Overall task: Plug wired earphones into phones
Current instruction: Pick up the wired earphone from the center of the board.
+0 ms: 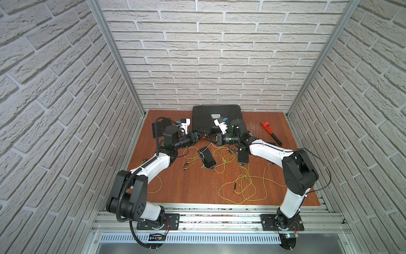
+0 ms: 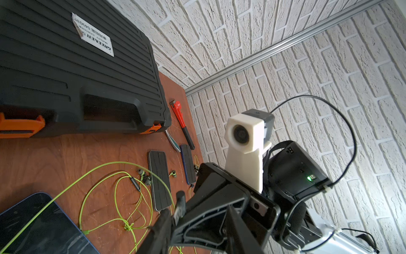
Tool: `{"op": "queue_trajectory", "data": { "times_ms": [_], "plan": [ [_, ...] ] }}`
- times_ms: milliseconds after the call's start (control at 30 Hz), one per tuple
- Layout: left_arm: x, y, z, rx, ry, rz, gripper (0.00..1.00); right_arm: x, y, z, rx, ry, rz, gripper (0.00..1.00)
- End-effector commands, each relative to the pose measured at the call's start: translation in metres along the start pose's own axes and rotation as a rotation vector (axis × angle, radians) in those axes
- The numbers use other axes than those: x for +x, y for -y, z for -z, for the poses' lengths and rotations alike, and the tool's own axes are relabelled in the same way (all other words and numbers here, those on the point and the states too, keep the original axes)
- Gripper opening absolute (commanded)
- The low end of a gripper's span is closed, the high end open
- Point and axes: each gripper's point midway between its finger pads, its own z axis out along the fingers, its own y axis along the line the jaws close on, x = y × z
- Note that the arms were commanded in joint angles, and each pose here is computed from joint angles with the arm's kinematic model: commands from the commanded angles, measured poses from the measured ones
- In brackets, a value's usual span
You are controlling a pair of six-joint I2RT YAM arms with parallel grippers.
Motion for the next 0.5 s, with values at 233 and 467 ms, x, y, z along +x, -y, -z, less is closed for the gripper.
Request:
{"op": "queue_trajectory", "data": {
  "times_ms": [233,467],
  "plan": [
    [0.0004,0.0053,-0.0012,0.018,0.005,-0.047,0.48,-0.0206,-0.0208,0.0077,-0.045,0.066,0.032,0.06],
    [-0.0021,0.0033,-0.0040,0.017,0.012,-0.043,0.40,-0.0156,-0.0270,0.0025,-0.067,0.041,0.034,0.06]
  ]
}}
